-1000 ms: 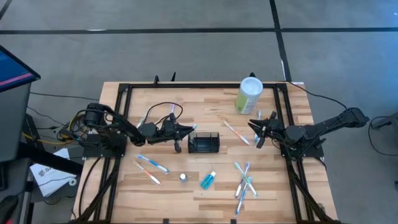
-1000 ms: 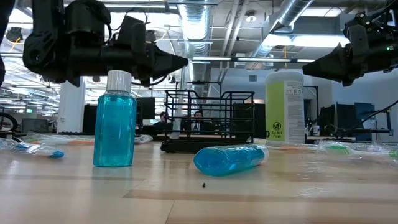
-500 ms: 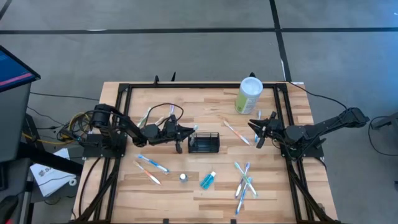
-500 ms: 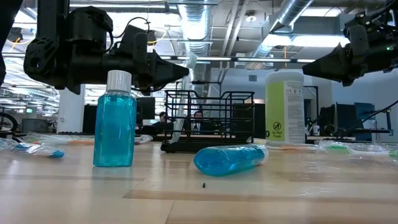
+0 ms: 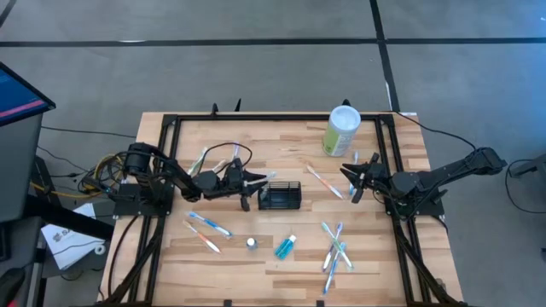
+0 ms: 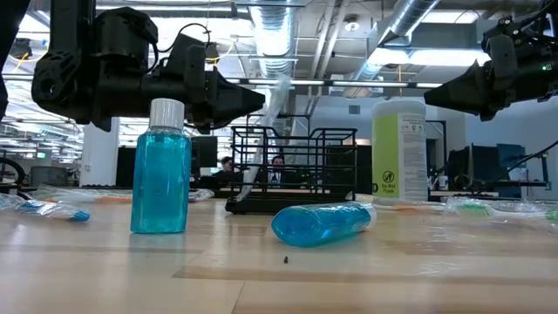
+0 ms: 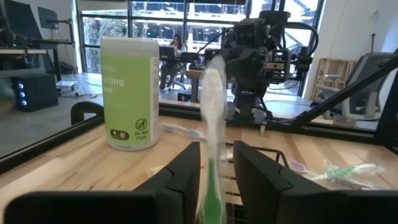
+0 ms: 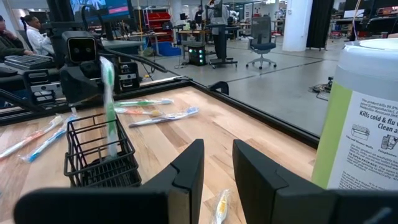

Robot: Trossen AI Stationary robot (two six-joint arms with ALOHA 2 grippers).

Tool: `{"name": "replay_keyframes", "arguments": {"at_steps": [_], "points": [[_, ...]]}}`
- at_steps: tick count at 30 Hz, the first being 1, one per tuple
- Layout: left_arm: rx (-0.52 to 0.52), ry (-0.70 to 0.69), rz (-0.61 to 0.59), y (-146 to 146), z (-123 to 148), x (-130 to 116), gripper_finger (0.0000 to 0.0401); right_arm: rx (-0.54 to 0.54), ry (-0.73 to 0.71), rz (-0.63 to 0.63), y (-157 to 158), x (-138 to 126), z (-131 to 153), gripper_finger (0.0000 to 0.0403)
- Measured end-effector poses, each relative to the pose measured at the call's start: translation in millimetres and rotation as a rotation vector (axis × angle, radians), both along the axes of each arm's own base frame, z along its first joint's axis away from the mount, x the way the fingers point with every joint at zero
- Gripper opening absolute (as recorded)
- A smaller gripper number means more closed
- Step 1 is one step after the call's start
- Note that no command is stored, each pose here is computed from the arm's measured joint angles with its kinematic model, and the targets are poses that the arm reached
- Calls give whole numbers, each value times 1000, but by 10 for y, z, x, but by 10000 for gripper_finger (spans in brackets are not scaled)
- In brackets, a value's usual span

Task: Pick & Place toothbrushing station
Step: Put the top purple toothbrush into the right compartment of the organizer

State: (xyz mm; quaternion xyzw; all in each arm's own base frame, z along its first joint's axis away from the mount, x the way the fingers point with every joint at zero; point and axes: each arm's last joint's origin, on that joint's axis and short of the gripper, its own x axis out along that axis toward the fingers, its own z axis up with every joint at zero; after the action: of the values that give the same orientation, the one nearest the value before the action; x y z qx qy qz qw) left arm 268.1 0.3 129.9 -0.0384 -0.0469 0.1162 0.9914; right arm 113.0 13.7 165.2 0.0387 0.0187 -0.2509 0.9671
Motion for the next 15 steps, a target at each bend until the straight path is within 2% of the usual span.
{"name": "replay_keyframes", "arguments": {"at_steps": [8,15], "points": [[6,0,20,7,11,-3,122,0,0,0,0,0,0,77],[3,-61,69,21,232,-92,124,0,0,0,0,0,0,77]]}}
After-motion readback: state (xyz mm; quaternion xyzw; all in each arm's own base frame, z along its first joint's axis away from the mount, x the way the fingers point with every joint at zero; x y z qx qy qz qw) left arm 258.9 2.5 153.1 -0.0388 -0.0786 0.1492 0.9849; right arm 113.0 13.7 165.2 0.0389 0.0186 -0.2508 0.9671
